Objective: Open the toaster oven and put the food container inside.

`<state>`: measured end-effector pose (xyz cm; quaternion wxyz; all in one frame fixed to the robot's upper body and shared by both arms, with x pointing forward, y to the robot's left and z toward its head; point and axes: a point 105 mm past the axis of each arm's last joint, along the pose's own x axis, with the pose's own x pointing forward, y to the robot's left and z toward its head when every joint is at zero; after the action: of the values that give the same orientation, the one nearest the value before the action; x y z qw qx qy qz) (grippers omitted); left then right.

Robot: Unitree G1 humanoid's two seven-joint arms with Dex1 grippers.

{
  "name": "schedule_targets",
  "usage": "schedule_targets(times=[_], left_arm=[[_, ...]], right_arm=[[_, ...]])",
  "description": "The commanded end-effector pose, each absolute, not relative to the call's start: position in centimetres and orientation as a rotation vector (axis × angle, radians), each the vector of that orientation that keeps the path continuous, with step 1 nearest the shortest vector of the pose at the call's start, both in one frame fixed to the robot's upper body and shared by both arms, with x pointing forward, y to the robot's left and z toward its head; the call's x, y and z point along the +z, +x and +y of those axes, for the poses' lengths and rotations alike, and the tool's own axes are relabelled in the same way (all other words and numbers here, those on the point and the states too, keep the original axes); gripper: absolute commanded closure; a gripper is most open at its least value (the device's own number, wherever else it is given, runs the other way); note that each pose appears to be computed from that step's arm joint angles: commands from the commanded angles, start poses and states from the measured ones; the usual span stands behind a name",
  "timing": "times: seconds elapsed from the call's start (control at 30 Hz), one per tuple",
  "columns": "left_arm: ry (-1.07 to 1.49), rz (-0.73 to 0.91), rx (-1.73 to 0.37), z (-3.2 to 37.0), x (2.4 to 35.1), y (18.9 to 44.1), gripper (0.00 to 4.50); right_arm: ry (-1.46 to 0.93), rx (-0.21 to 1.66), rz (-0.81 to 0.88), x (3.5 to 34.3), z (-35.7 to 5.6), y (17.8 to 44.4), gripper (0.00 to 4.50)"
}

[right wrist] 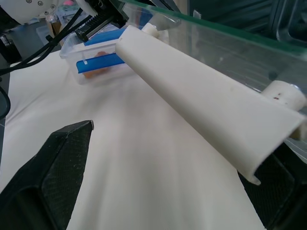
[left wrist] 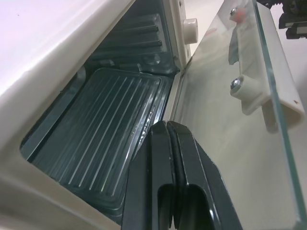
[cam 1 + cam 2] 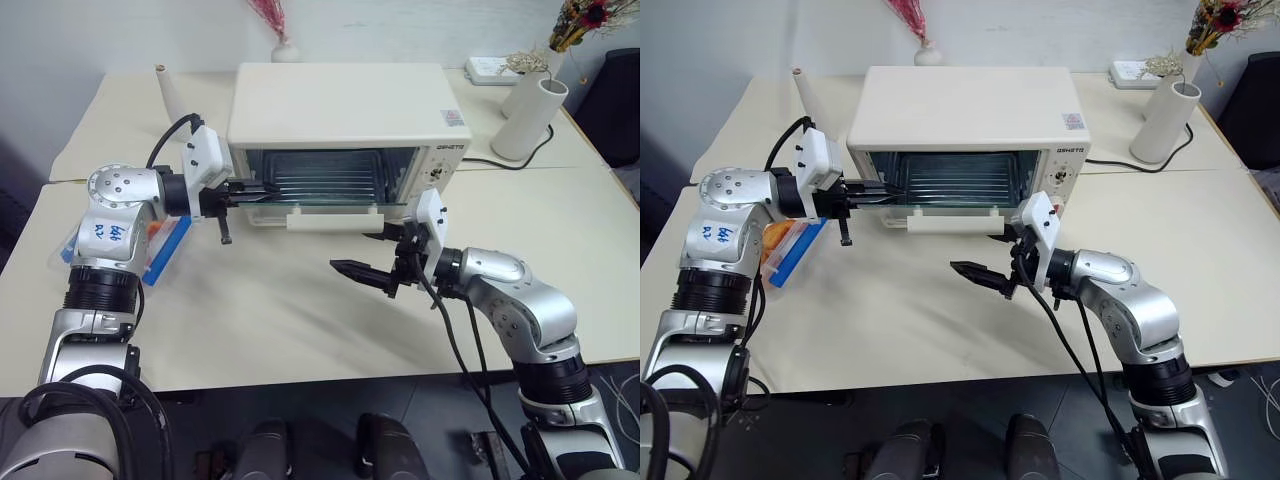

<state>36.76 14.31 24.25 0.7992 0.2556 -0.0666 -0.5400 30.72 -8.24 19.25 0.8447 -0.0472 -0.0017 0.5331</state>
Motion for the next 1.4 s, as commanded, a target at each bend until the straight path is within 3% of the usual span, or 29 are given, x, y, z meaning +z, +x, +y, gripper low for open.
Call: schedule_targets(times=[0.03, 0.27, 0.43, 0.57, 0.8, 0.9, 1.0, 1.3, 1.4], left_arm=[[0.543, -0.158, -1.166, 14.2, 24.2, 36.2, 4.47], [0.587, -0.092, -1.214, 13.6, 21.0, 34.9, 4.47], [0.697, -0.008, -1.202, 13.4, 17.7, 34.6, 4.47], [0.821, 0.050, -1.138, 13.6, 14.8, 35.0, 4.47], [0.592, -0.059, -1.033, 13.3, 18.8, 33.0, 4.47], [0.436, -0.067, -0.956, 14.2, 20.6, 30.8, 3.88], [0.280, -0.071, -0.799, 15.8, 22.3, 29.2, 2.96], [-0.030, -0.137, -0.112, 21.6, 24.8, 27.9, 0.16], [-0.151, -0.140, 0.113, 24.4, 24.5, 27.4, 0.07]], right_arm=[[-0.147, 1.053, -0.009, 19.9, -11.4, 29.9, 0.00], [-0.234, 0.949, 0.113, 20.2, -17.3, 26.6, 0.00], [-0.213, 0.972, 0.076, 22.9, -17.7, 24.9, 0.00], [-0.149, 0.982, -0.023, 25.8, -16.7, 25.0, 0.00], [-0.145, 1.014, -0.035, 26.4, -15.9, 24.8, 0.00], [-0.164, 1.023, -0.022, 26.2, -15.9, 25.1, 0.00], [-0.163, 1.032, -0.019, 26.0, -16.0, 25.7, 0.00], [-0.167, 1.121, -0.041, 26.3, -14.9, 27.2, 0.00], [-0.160, 1.145, -0.051, 26.6, -14.4, 28.0, 0.00]])
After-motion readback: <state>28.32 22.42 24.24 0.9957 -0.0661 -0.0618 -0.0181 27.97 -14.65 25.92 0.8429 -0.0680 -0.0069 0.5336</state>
